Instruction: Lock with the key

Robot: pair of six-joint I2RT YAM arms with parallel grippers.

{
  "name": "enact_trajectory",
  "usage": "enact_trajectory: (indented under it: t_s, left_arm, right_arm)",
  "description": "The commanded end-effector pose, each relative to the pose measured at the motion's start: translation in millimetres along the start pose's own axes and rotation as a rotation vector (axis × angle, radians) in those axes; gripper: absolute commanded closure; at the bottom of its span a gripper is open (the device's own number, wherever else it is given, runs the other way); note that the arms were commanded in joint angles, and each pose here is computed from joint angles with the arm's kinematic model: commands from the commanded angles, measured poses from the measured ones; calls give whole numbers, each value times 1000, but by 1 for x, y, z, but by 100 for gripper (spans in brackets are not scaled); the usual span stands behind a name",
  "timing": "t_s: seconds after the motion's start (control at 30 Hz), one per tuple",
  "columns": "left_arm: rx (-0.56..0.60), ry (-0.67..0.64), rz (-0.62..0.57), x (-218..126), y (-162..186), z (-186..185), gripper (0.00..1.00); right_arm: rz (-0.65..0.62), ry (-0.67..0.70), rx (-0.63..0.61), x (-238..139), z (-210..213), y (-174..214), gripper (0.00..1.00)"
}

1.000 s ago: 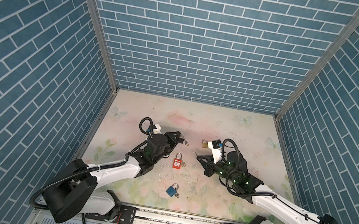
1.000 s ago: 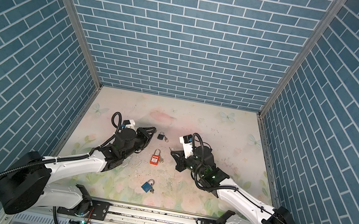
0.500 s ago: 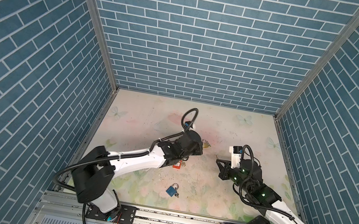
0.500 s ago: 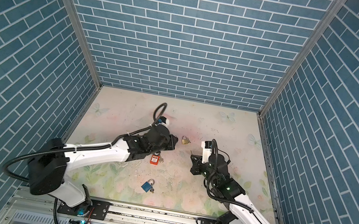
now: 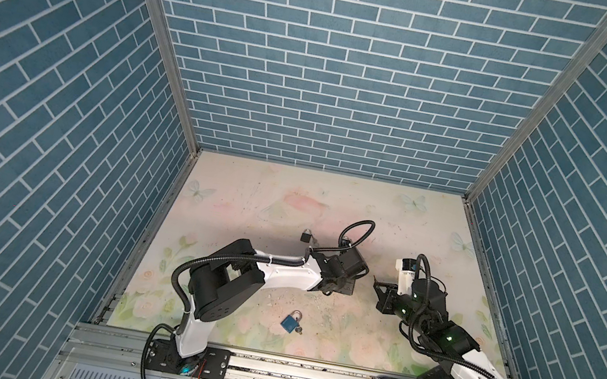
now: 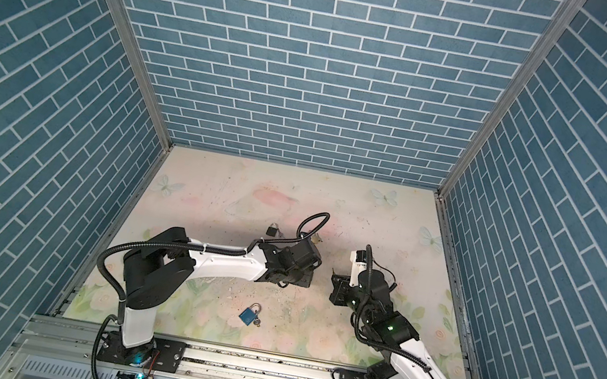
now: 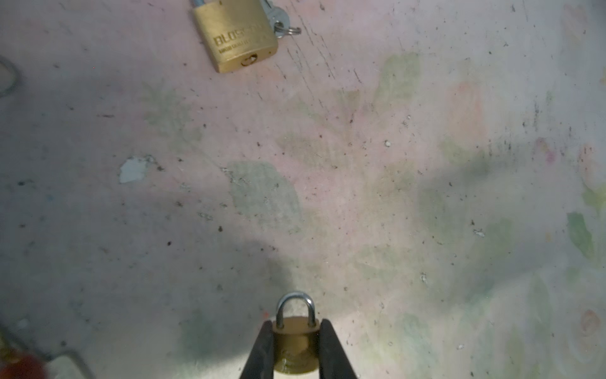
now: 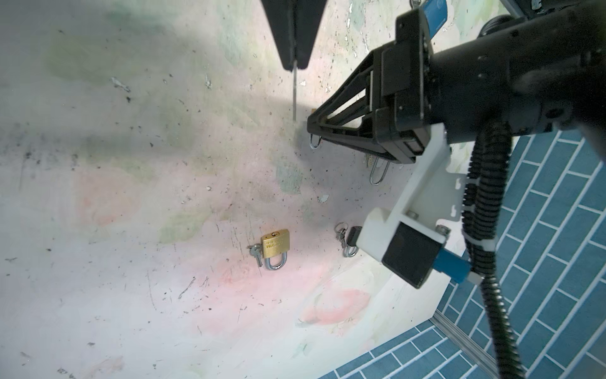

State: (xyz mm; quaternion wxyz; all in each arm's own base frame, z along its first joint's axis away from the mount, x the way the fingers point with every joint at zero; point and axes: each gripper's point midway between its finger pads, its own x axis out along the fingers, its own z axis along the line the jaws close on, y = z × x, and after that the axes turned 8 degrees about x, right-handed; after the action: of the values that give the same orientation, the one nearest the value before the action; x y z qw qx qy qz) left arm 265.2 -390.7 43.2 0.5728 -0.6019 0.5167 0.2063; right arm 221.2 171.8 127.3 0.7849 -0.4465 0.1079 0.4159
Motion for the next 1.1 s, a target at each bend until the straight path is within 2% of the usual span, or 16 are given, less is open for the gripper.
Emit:
enact_trajectory:
  t_s: [0.0, 0.37, 0.6, 0.9, 1.07]
  left_arm:
    - [-2, 20, 22, 4, 0, -10, 100]
    - [23, -2, 39, 15, -1, -11, 100]
    - [29, -24, 53, 20, 2, -5, 84]
    - [61, 6, 33, 17, -3, -9, 57]
    - [55, 12, -18, 4, -17, -5, 52]
  right_arm:
    - [8, 10, 20, 1, -5, 3, 100]
    - [3, 13, 14, -1, -7, 3, 100]
    - [6, 9, 15, -1, -7, 2, 100]
    - [14, 7, 18, 0, -7, 1, 100]
    - [26, -3, 30, 2, -6, 2, 100]
